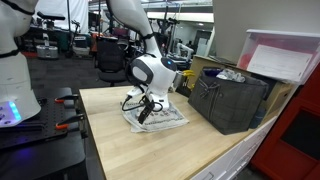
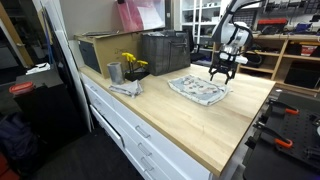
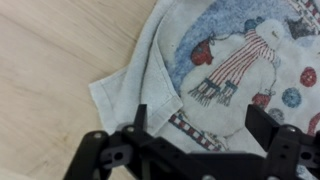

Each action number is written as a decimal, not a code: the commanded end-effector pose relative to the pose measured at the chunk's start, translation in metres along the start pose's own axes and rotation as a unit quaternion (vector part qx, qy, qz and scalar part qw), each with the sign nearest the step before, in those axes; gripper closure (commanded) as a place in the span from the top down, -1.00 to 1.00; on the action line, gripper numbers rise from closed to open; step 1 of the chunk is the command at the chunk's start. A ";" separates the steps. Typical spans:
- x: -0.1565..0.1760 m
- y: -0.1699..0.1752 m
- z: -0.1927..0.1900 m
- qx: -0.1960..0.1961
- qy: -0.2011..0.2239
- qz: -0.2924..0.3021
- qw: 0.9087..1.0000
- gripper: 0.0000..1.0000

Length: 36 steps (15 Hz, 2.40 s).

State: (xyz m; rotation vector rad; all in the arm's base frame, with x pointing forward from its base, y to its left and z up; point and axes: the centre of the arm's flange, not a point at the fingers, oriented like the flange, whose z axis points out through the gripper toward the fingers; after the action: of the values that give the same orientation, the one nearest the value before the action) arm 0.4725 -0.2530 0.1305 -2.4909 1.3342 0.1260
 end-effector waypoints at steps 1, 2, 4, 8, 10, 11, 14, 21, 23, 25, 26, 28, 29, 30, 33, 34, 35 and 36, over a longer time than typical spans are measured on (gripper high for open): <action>-0.018 0.004 -0.021 -0.024 0.012 0.001 1.000 1.00; -0.019 0.005 -0.018 -0.030 0.012 0.002 0.999 1.00; -0.020 0.008 -0.012 -0.040 0.010 0.005 0.999 1.00; -0.020 0.011 0.003 -0.054 0.008 0.008 0.998 1.00; -0.023 0.007 0.003 -0.056 0.009 0.007 0.998 1.00; -0.023 0.004 0.003 -0.056 0.011 0.006 0.998 1.00; -0.021 -0.004 0.004 -0.061 0.024 0.001 0.998 1.00; -0.017 -0.021 0.023 -0.083 0.033 -0.002 0.996 1.00; -0.015 -0.023 0.027 -0.090 0.037 -0.004 0.995 0.93; -0.013 -0.022 0.030 -0.100 0.043 -0.004 0.994 0.45; -0.012 -0.020 0.031 -0.104 0.045 -0.003 0.994 0.37; -0.010 -0.015 0.032 -0.110 0.049 0.000 0.993 0.09; -0.010 -0.013 0.031 -0.111 0.050 0.000 0.993 -0.09; -0.010 -0.012 0.029 -0.111 0.050 0.002 0.993 -0.23; -0.010 -0.014 0.024 -0.107 0.052 0.006 0.993 -0.65; -0.010 -0.015 0.023 -0.107 0.051 0.007 0.993 -0.79; -0.011 -0.016 0.022 -0.109 0.050 0.007 0.993 -0.78; -0.013 -0.017 0.021 -0.109 0.050 0.006 0.993 -0.14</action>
State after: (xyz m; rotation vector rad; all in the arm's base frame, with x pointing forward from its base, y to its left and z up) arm 0.4821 -0.2279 0.1104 -2.6987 1.4123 0.1598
